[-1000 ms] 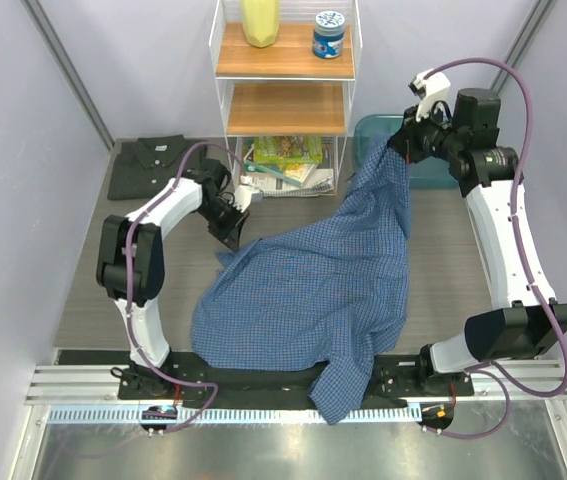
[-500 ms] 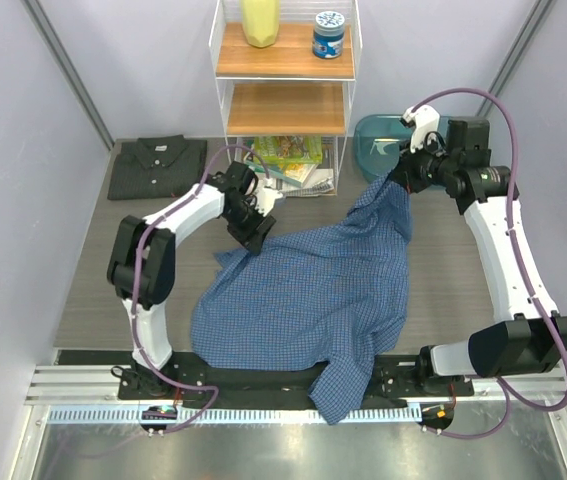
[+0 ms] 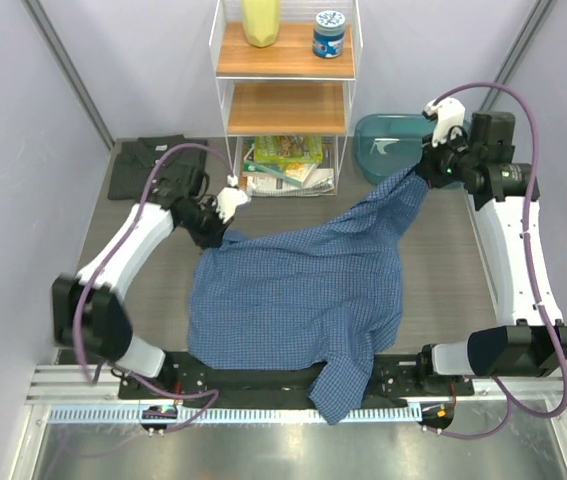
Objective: Fold and stack the long sleeve shirts
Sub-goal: Flatten the shirt out
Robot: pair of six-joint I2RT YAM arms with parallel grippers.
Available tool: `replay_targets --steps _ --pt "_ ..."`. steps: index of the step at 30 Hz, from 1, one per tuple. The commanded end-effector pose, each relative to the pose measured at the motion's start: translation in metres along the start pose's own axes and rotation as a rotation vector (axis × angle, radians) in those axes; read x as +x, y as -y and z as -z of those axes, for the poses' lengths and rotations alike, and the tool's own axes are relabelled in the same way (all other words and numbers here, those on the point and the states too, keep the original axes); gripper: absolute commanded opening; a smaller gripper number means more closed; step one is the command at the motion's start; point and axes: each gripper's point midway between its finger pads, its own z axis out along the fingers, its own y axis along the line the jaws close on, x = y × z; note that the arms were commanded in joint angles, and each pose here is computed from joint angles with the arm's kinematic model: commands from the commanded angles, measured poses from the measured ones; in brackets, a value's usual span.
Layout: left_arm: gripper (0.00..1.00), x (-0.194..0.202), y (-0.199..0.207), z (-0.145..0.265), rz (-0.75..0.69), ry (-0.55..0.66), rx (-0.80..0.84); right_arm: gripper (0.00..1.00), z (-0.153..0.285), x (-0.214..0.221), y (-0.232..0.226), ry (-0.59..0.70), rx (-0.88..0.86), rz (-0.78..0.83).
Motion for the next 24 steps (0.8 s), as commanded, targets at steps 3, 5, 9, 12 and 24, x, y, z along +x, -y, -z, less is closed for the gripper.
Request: replay_targets --steps 3,5,9,12,24 --pt "0.0 0.108 0.097 0.047 -0.505 -0.045 0.244 0.01 0.045 -0.001 -0.03 0.021 -0.112 0.065" --pt "0.1 0.162 0.102 0.037 -0.624 -0.153 0.237 0.01 0.045 0.028 -0.051 -0.042 -0.214 0.092" --pt "0.36 0.188 0.096 0.034 -0.646 -0.204 0.155 0.01 0.053 0.113 -0.096 -0.291 -0.441 0.248" --pt "0.54 0.158 0.098 0.043 -0.524 -0.125 0.139 0.01 0.048 0.158 -0.117 -0.401 -0.511 0.366" --pt "0.7 0.031 0.073 -0.003 0.127 -0.01 0.23 0.01 0.035 0.186 -0.132 -0.5 -0.566 0.393"
